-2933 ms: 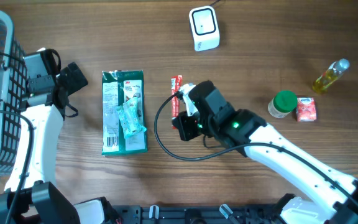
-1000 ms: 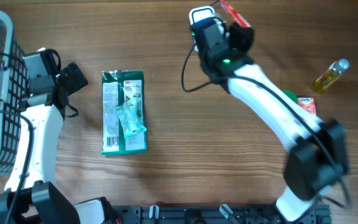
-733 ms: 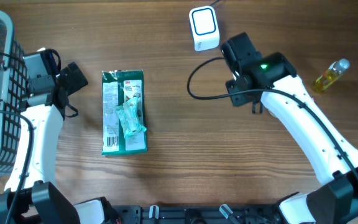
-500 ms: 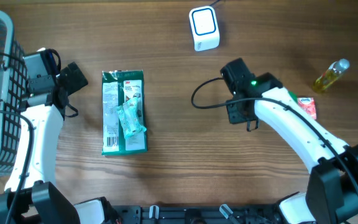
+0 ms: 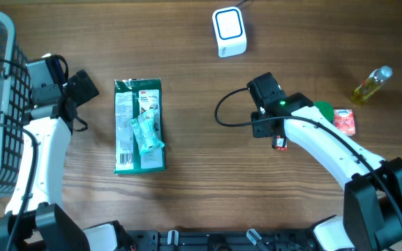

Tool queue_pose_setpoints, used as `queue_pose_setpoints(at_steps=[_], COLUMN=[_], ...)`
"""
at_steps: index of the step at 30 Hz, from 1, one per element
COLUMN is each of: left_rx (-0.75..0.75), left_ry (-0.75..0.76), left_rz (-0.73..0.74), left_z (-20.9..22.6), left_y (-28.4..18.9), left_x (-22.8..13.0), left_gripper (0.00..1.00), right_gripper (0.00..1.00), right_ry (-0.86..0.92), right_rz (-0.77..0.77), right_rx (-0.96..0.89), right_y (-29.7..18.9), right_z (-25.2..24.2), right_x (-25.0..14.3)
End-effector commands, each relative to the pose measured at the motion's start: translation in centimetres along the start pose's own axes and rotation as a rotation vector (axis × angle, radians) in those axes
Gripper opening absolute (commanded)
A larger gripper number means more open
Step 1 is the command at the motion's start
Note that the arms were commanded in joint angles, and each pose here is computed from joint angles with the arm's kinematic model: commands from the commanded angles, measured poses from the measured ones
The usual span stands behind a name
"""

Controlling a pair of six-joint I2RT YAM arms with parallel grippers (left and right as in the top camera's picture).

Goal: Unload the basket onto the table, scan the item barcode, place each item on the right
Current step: 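Carry the red stick right and drop it near the jar, then move the right gripper toward the green gloves pack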

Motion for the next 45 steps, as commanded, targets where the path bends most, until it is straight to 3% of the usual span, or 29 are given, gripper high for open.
queue_pose_setpoints(at_steps=[1,8,13,20,26,28,30,33,35,38,45], left_rx=[0.001,0.001,0.001,0.001,0.001,0.001,0.001,0.001,0.001,0.001,0.001], left_ry=[0.004,0.004,0.004,0.004,0.004,0.004,0.004,0.004,0.004,0.004,0.004], left_rz=[-0.025,-0.025,-0.025,-0.025,-0.025,-0.025,-0.025,-0.025,-0.025,-0.025,-0.025], left_z=[0.2,0.2,0.2,0.2,0.2,0.2,0.2,0.2,0.2,0.2,0.2], left_y=[-0.5,-0.5,-0.5,-0.5,-0.5,-0.5,-0.5,-0.5,-0.5,-0.5,-0.5], left_x=[0.7,0.7,0.7,0.7,0.7,0.7,0.7,0.7,0.7,0.7,0.7], left_gripper=[1.0,1.0,1.0,1.0,1.0,1.0,1.0,1.0,1.0,1.0,1.0], right_gripper=[0.12,0.1,0.09,0.04,0.04,0.11,0.32,0.48,0.49,0.49,0.53], right_ry=[0.011,0.055,0.152,0.308,0.259,0.165,0.068,0.041,0.085,0.028,-0.19], right_rz=[0.012,-0.075,-0.182,-0.258,-0.301,-0.287,-0.236,-0.174,-0.123,-0.084,-0.109], right_rx=[0.039,0.08,-0.024,-0.181,-0.175,-0.081,0.159,0.5,0.72,0.871,0.794], right_y=[0.5,3.8,5.8,6.0,5.0,3.7,0.8,-3.7,-6.0,-7.5,-5.2], right_z=[0.5,0.5,-1.8,-4.6,-4.1,-2.1,2.1,7.2,10.1,13.3,19.7], right_x=[-0.2,-1.2,-2.0,-2.5,-0.7,0.9,3.0,4.7,5.0,3.8,-1.6])
Point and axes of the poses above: each gripper's point midway between its finger pads, its own y axis out along the fingers, its own z axis along the line the jaws close on, x = y × z, the point moved 4 cm from there along -y, back along the fingers, and after that the axes turned 15 degrees about y, right-handed, at the moved point
